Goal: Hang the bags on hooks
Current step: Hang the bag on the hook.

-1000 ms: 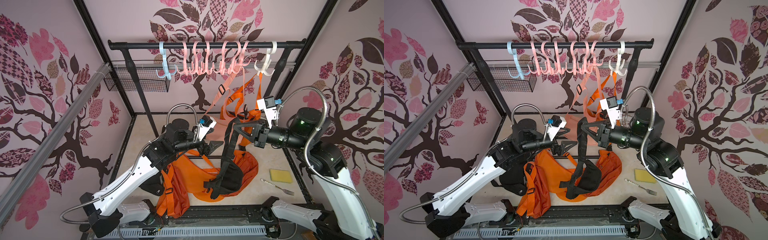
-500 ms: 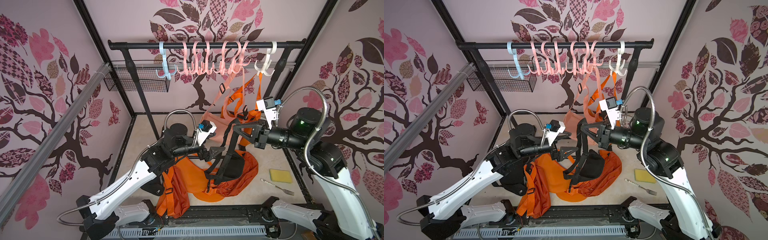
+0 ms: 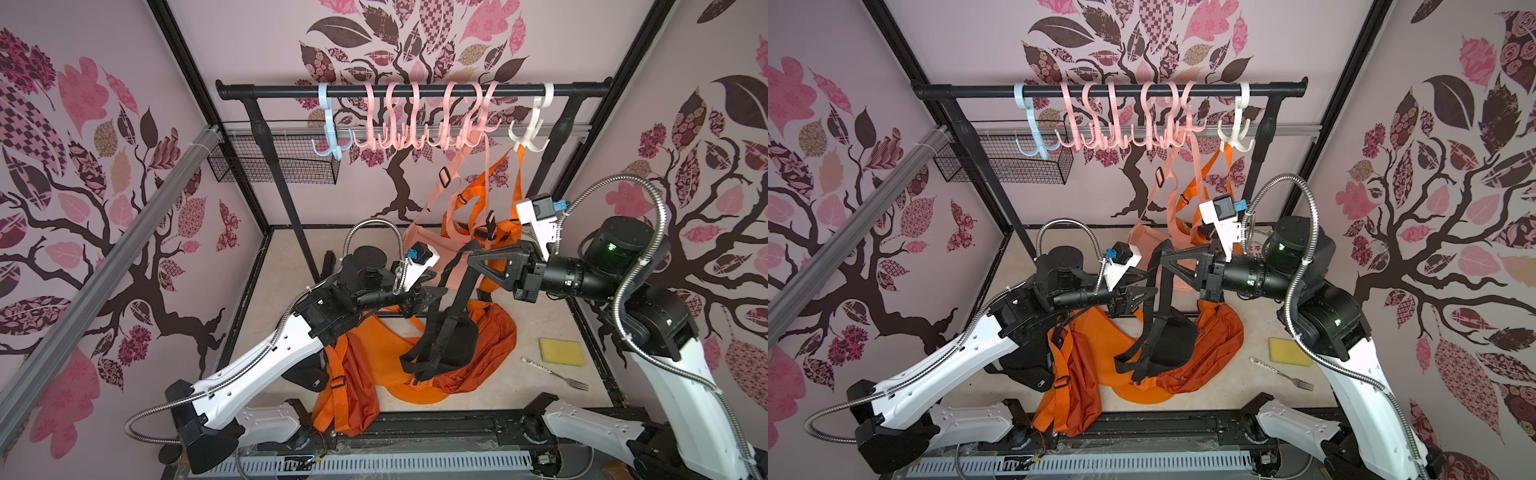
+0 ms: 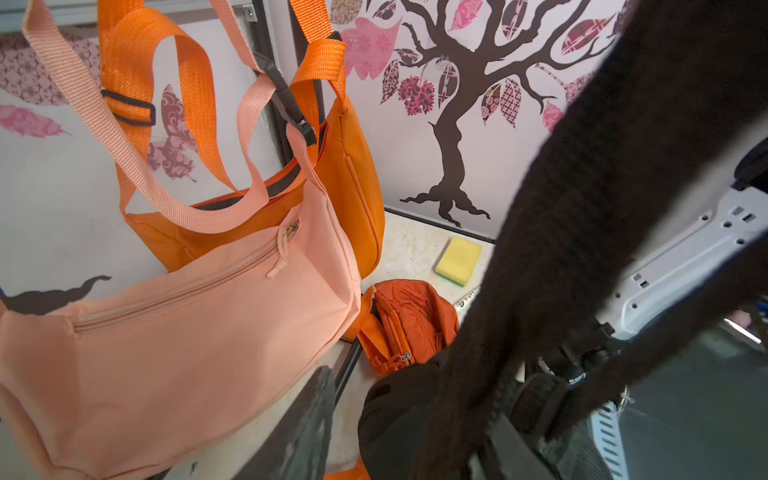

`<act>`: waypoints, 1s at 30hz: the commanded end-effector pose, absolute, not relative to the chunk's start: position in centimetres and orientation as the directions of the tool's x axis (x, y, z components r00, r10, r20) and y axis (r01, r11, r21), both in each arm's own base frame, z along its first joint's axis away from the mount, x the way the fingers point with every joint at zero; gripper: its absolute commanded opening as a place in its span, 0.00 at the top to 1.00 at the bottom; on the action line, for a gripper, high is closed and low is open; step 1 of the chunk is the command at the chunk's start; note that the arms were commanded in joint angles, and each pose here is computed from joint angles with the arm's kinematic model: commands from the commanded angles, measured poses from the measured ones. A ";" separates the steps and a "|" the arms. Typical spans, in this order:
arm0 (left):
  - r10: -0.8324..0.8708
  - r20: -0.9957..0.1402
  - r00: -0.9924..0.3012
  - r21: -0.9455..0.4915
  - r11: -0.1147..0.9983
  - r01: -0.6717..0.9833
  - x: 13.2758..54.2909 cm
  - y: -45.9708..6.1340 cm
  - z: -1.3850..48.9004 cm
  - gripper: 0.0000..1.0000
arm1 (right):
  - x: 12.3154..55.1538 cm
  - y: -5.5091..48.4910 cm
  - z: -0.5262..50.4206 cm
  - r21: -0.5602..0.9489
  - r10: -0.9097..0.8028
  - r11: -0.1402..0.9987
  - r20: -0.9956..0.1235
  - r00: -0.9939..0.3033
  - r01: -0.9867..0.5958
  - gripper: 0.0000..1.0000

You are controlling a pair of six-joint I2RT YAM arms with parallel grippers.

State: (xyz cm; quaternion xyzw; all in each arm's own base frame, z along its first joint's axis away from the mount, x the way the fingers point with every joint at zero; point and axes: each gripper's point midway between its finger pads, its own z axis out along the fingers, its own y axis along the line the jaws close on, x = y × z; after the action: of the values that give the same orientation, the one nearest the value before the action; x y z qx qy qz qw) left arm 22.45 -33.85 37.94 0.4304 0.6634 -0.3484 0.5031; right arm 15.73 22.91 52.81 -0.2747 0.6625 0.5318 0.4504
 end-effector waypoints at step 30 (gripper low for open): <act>0.091 -0.993 -0.078 -0.011 0.581 0.814 30.9 -35.9 53.9 1.00 | 27.1 20.6 64.9 0.292 0.351 0.633 -0.934 -0.070 -0.717 1.00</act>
State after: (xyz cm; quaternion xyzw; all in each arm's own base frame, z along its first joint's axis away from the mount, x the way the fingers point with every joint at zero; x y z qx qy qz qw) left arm 29.52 -34.79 57.08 0.3322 0.6222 -0.3160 0.6346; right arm 26.80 21.45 62.99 -0.1549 0.6292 0.4129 0.6400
